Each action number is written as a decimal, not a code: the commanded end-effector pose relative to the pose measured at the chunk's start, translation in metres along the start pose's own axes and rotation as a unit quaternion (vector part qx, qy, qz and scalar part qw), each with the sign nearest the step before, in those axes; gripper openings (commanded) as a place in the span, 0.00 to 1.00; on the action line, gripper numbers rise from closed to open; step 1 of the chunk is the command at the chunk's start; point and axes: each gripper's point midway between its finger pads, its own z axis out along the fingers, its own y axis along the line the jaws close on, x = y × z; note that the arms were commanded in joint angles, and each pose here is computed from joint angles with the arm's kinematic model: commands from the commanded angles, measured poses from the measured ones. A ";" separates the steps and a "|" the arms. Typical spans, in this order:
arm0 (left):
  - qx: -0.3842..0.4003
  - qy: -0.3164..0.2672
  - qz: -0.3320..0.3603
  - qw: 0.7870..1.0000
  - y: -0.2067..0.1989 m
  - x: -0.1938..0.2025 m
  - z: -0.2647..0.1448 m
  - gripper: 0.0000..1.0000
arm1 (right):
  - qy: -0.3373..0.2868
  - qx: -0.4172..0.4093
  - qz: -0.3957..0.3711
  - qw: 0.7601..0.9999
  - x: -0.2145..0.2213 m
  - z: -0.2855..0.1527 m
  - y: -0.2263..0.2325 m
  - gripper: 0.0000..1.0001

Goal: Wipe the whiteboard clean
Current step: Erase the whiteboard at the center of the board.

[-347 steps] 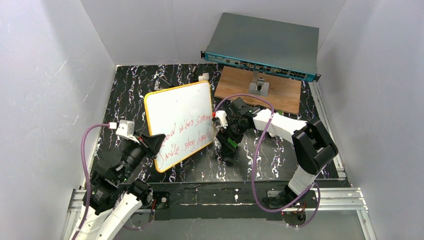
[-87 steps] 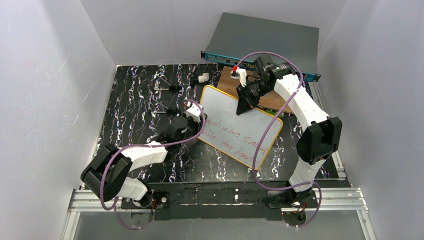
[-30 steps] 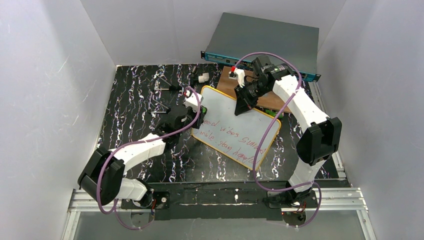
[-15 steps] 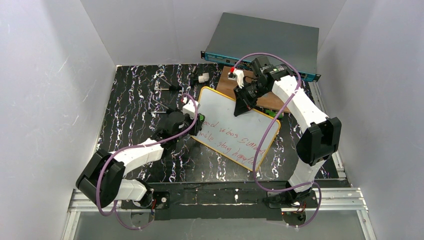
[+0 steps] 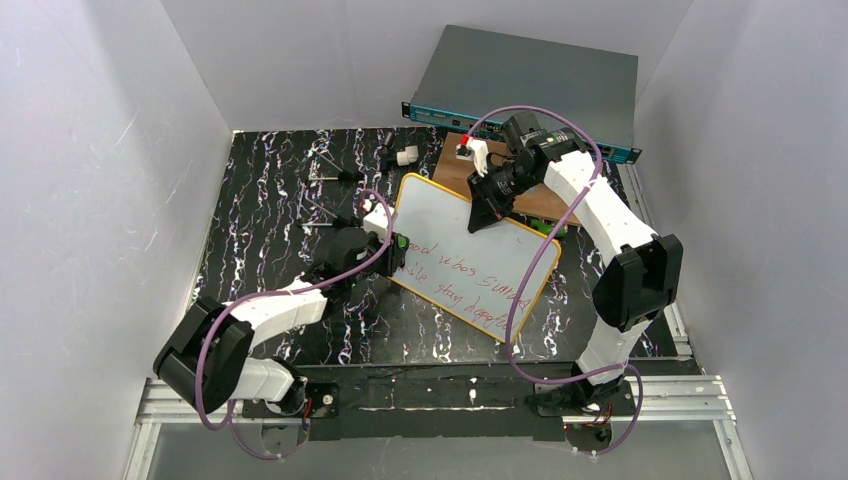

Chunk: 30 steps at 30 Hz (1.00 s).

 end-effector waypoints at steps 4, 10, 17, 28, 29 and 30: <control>0.048 0.080 -0.017 0.996 -0.021 0.037 0.000 0.00 | 0.008 -0.057 -0.043 0.997 0.006 0.008 0.032 0.01; 0.064 0.078 -0.011 0.995 -0.036 0.034 0.002 0.00 | 0.010 -0.057 -0.042 0.997 0.006 0.009 0.031 0.01; 0.074 0.049 -0.002 0.996 -0.043 0.012 -0.002 0.00 | 0.011 -0.055 -0.042 0.998 0.007 0.009 0.030 0.01; -0.041 0.029 -0.001 0.999 0.009 -0.006 -0.014 0.00 | 0.011 -0.053 -0.044 0.998 0.008 0.008 0.031 0.01; -0.046 0.029 -0.003 0.999 0.012 -0.007 -0.015 0.00 | 0.010 -0.052 -0.044 0.998 0.007 0.008 0.030 0.01; -0.050 0.031 -0.003 0.998 0.014 -0.007 -0.016 0.00 | 0.011 -0.052 -0.044 0.998 0.008 0.008 0.030 0.01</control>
